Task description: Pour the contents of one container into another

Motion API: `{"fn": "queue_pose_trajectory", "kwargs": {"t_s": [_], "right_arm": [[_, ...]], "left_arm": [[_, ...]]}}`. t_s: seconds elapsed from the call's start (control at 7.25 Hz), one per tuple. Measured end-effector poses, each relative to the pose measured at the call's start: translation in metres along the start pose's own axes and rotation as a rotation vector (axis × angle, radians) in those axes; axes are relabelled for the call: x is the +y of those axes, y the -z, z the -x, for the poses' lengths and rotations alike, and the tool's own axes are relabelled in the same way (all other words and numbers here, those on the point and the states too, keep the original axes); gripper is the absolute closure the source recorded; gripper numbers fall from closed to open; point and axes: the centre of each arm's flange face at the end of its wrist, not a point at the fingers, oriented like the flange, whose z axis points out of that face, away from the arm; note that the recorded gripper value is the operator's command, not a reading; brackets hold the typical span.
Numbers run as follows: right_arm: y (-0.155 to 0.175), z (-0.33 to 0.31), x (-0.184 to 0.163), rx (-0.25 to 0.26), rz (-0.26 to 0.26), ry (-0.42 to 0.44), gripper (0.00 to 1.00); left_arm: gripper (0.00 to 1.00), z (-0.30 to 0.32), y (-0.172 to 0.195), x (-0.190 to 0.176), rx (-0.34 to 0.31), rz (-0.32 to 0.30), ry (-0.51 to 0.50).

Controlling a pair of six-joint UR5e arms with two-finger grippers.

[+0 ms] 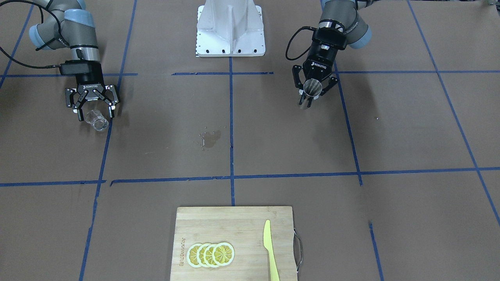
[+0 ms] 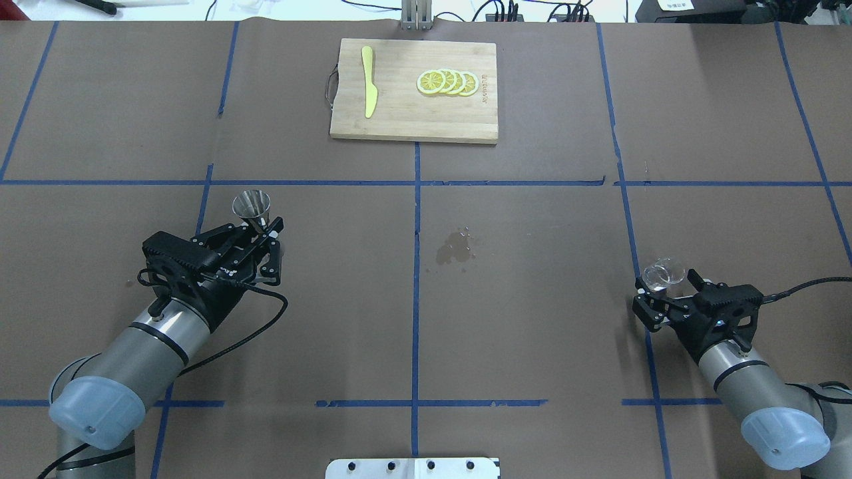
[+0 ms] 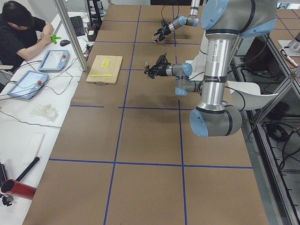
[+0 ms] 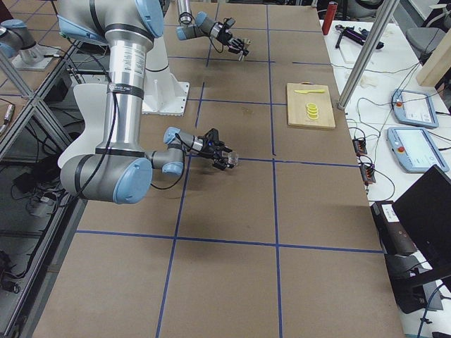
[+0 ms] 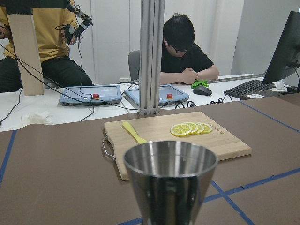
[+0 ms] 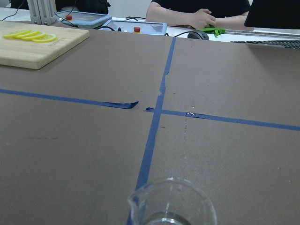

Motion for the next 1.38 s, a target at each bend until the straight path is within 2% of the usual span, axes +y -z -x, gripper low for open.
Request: {"fn": "queue_pose_trajectory", "kwargs": {"t_s": [0.41,1.24,1.38], "right_arm": [[-0.004,-0.006,0.007,0.017,-0.012,0.016,0.06],[-0.008,0.005,0.008,0.005,-0.011,0.006,0.09],[-0.009,0.005,0.009,0.007,-0.011,0.007,0.25]], "left_arm": [[1.0,0.001,-0.002,0.003,-0.005,0.002,-0.005],[1.0,0.004,-0.005,0.004,-0.016,0.0,-0.01],[1.0,0.005,-0.005,0.004,-0.017,-0.001,-0.01]]}}
